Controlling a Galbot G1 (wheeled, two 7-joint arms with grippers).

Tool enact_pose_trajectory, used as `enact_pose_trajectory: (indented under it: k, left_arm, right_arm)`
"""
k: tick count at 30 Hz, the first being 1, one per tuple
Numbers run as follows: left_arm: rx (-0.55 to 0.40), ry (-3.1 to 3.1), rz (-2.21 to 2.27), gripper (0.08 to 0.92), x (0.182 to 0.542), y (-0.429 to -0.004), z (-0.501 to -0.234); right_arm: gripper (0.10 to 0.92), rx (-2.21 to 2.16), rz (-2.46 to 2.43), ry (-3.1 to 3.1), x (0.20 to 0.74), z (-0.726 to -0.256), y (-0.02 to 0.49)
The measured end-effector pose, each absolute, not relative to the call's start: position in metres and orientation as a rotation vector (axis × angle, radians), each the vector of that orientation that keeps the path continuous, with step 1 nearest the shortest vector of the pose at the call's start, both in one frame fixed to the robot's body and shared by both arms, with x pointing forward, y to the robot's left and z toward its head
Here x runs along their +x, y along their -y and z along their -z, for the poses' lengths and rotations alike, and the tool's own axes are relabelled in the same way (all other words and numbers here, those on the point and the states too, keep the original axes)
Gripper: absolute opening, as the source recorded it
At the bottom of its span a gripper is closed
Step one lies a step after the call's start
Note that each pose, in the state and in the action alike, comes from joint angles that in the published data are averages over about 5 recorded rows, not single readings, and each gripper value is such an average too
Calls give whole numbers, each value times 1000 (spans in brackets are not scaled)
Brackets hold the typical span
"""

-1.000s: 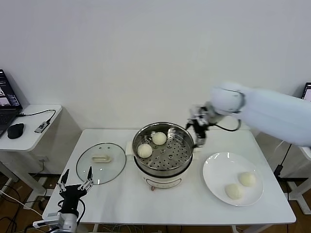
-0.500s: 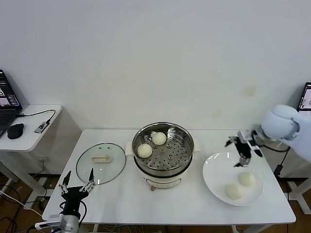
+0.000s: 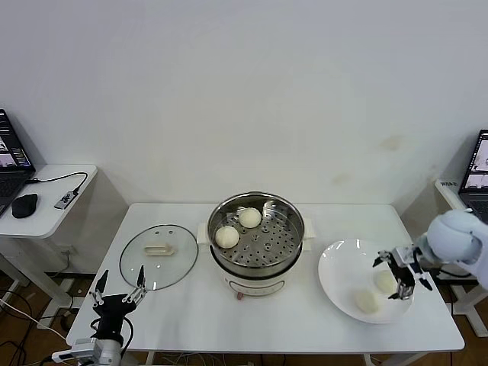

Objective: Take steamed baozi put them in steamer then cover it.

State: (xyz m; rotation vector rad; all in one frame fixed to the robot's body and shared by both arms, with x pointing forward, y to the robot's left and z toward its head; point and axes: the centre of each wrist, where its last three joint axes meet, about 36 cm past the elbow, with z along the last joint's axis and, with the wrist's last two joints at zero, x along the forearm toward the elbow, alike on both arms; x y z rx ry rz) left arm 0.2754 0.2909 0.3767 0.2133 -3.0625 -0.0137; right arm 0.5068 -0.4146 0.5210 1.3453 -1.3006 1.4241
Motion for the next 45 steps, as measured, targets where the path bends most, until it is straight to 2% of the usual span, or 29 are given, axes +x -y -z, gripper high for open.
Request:
enact_pose_trajectory:
  k: [11, 25, 37, 45]
  left_arm:
    - [219, 3065, 14, 823, 275, -291, -378]
    - [218, 3063, 14, 823, 276, -290, -377]
    - [219, 3061, 12, 823, 276, -289, -376]
    - [217, 3066, 14, 823, 276, -289, -377]
  right_arm:
    - [823, 1370, -1385, 1306, 505, -482, 408]
    - [813, 1330, -1351, 1325, 509, -459, 407]
    - [616, 1296, -1335, 1335, 515, -455, 408]
    - [599, 1298, -1330, 1343, 519, -470, 408]
